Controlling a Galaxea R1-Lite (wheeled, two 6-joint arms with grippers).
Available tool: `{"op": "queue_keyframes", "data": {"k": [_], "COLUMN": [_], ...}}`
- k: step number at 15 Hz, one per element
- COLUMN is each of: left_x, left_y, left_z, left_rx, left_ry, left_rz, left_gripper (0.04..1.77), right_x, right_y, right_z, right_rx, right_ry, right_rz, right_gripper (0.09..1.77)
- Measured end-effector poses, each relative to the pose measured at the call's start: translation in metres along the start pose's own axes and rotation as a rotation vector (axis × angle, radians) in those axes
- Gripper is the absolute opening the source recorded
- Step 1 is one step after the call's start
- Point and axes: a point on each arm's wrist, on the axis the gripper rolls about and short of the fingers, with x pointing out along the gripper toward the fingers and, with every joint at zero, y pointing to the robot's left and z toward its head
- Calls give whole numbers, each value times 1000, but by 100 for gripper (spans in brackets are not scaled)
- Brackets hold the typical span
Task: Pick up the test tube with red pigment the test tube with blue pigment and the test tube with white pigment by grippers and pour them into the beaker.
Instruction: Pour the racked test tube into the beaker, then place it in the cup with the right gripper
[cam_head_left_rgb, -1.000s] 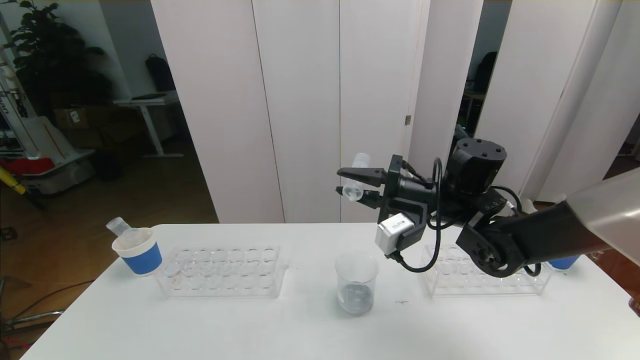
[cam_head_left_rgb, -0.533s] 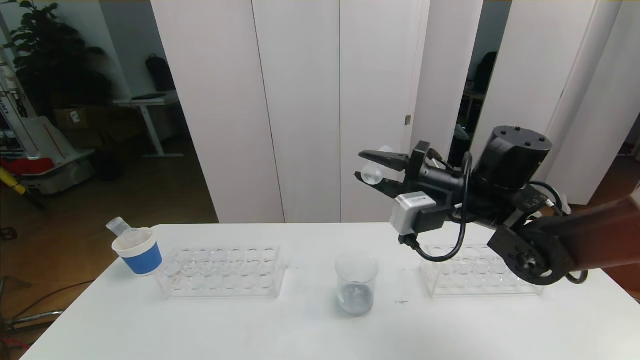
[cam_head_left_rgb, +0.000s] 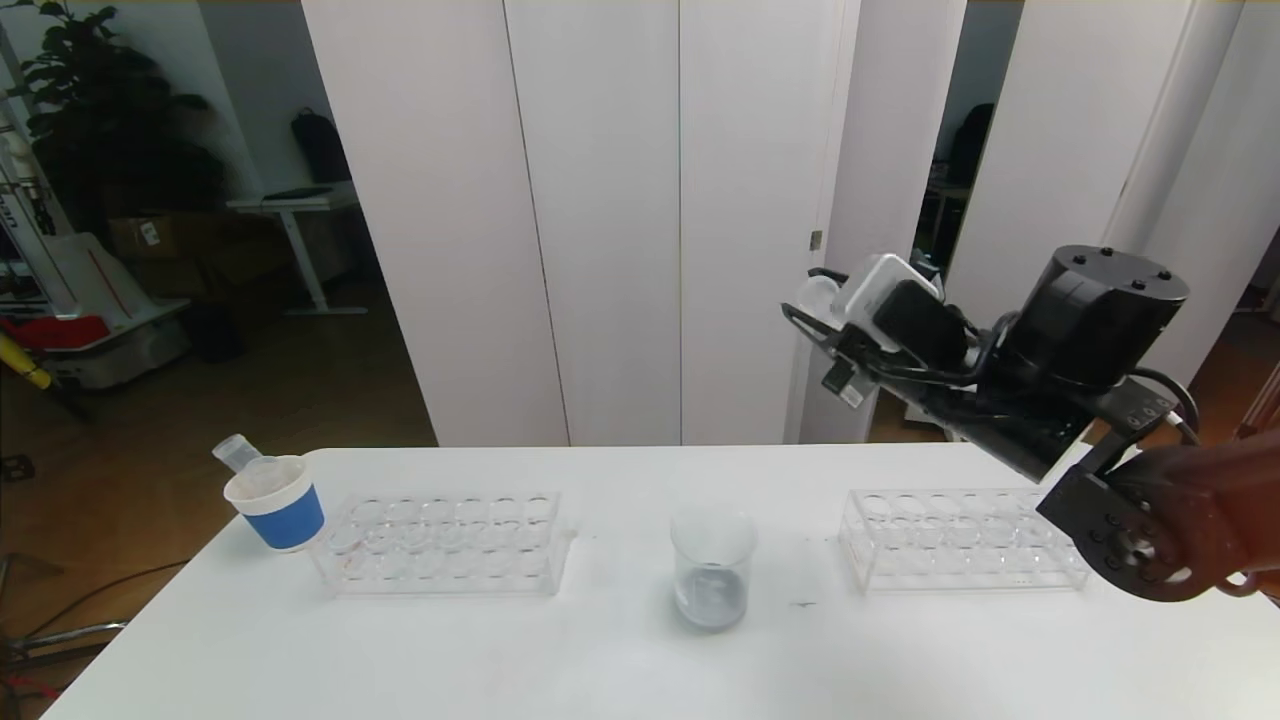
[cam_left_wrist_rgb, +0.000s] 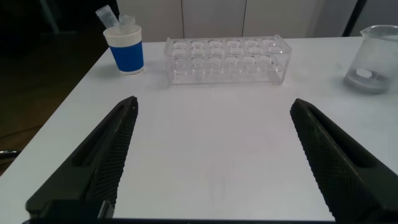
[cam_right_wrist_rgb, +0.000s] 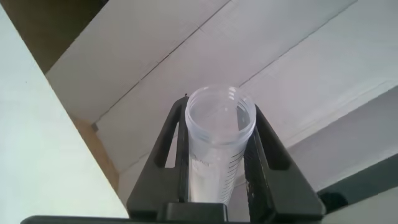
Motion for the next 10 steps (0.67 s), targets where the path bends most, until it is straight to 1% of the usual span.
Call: {"op": "queue_keyframes", "data": {"k": [3, 4, 8, 10], "left_x": [0, 0, 0, 0], "left_y": [0, 0, 0, 0], "left_z": [0, 0, 0, 0], "left_rx": [0, 0, 0, 0], "left_ry": [0, 0, 0, 0], "left_rz": [0, 0, 0, 0], "left_gripper": [175, 175, 175, 175], "right_x": [-5, -7, -16, -22], "right_y": [0, 2, 17, 28], "right_z": [-1, -1, -9, -12], "right_rx": [274, 348, 610, 717], "right_ry": [101, 123, 207, 263], "right_rz": [-120, -148, -208, -260], "right_gripper": [58, 58, 58, 58]}}
